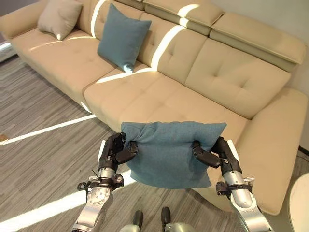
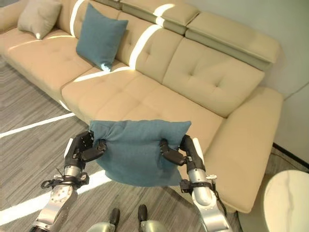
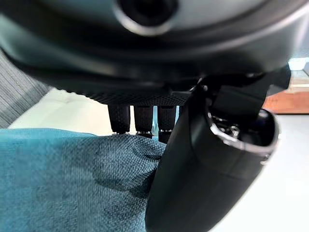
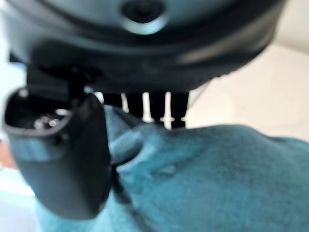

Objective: Pick up all the scattered cushions and arrange them neatly on the sofa.

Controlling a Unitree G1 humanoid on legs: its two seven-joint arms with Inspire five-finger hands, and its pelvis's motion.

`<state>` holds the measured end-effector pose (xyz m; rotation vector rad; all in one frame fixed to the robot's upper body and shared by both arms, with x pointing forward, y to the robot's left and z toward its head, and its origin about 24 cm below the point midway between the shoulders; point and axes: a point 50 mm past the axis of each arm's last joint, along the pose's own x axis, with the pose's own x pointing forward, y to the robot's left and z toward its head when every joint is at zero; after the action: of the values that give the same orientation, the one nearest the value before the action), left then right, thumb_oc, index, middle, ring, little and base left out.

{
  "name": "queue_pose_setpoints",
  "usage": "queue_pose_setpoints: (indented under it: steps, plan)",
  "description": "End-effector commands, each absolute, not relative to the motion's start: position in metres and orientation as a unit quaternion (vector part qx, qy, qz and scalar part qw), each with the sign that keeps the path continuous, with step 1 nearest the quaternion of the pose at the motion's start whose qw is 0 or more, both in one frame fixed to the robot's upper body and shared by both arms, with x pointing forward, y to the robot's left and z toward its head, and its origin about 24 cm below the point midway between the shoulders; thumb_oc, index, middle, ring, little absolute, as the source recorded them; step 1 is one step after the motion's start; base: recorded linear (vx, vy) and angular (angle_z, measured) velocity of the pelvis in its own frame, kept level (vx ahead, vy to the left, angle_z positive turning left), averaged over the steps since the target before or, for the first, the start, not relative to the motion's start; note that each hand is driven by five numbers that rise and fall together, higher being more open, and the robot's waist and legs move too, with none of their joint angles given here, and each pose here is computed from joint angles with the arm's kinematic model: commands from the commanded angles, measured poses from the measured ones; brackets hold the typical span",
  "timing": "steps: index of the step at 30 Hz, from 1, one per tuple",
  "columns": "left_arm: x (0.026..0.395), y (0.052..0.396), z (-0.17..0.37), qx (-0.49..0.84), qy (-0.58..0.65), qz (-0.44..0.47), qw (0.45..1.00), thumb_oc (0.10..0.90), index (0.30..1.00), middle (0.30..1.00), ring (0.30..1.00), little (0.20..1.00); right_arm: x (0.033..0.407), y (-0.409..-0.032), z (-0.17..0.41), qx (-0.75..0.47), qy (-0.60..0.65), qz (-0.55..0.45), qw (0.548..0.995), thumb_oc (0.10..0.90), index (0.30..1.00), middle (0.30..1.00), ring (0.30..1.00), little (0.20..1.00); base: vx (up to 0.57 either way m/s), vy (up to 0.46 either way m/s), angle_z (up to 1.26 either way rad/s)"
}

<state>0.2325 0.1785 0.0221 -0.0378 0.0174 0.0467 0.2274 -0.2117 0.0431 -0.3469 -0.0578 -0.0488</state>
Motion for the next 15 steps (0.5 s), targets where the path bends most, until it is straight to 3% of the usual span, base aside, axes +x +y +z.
queue_pose_setpoints:
  steps: [1,7,15]
  plan:
    - [0.244,0.163,0.074,-0.033,-0.128,-0.043,0.990,0.400,0.300,0.300,0.300,0.300,0.236,-0.207,0.113,-0.112,-0.219,-0.042,0.968,0.400,0.300,0.300,0.300,0.300,0.15,0.022,0.26]
    - [0.244,0.165,0.076,-0.025,-0.127,-0.035,0.991,0.400,0.300,0.300,0.300,0.300,0.237,-0.210,0.114,-0.103,-0.219,-0.060,0.968,0.400,0.300,0.300,0.300,0.300,0.26,0.095,0.19]
    - [0.243,0.165,0.077,-0.008,-0.124,-0.054,0.991,0.400,0.300,0.300,0.300,0.300,0.238,-0.197,0.114,-0.099,-0.223,-0.033,0.969,0.400,0.300,0.300,0.300,0.300,0.20,0.191,-0.30]
